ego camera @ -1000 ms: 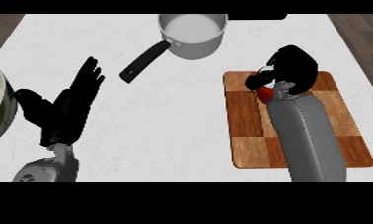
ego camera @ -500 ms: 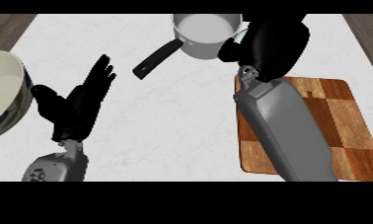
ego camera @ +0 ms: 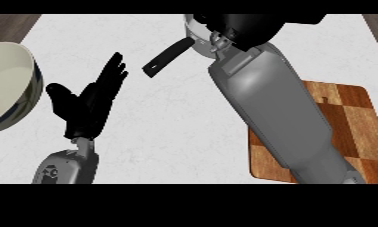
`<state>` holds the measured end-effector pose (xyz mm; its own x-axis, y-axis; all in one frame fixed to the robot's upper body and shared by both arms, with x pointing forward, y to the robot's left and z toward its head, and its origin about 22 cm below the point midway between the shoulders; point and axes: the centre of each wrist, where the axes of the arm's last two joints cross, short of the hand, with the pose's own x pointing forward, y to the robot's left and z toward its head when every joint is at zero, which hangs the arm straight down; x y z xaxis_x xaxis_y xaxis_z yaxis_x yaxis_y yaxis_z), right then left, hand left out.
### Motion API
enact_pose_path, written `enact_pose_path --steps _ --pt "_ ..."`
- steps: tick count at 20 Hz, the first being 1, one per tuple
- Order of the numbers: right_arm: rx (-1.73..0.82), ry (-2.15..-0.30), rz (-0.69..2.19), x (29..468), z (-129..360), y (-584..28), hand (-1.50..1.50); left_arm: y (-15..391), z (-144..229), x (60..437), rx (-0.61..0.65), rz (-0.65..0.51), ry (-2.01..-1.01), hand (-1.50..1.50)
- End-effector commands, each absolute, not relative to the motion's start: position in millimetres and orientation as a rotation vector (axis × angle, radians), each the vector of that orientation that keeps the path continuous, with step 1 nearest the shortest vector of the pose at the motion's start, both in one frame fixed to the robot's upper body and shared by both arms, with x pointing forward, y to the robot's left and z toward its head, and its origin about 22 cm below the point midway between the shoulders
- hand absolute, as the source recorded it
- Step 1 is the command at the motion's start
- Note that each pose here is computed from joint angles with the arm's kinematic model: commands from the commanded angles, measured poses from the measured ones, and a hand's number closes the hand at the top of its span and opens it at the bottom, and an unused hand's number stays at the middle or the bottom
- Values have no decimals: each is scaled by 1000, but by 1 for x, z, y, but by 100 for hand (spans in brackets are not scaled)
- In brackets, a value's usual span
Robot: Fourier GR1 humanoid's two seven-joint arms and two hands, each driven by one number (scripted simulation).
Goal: Pick the can from the cutting board and place it in the pot
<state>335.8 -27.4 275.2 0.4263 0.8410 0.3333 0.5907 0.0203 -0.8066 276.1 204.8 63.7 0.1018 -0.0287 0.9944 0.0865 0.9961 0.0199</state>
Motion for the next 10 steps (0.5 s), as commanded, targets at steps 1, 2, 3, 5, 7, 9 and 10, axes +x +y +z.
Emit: enact_pose_path --steps 1,2,3,5,7,9,10 --pt "-1677 -1041 143 343 303 -11 150 197 70 282 -54 -89 -1477 0" --pt "-1660 -1035 127 347 304 -15 150 204 78 285 -45 -96 -1493 0" --pt "-1654 -1013 112 358 297 -18 150 198 73 280 -64 -108 -1484 0" --pt "-1646 -995 88 364 304 -20 150 200 77 285 -60 -106 -1479 0" --pt "-1627 -959 75 373 305 -26 150 200 73 280 -54 -85 -1490 0" --pt "-1610 -932 86 381 308 -26 150 194 65 279 -66 -98 -1478 0" --pt "-1610 -912 92 387 301 -27 150 198 64 278 -41 -107 -1495 0"
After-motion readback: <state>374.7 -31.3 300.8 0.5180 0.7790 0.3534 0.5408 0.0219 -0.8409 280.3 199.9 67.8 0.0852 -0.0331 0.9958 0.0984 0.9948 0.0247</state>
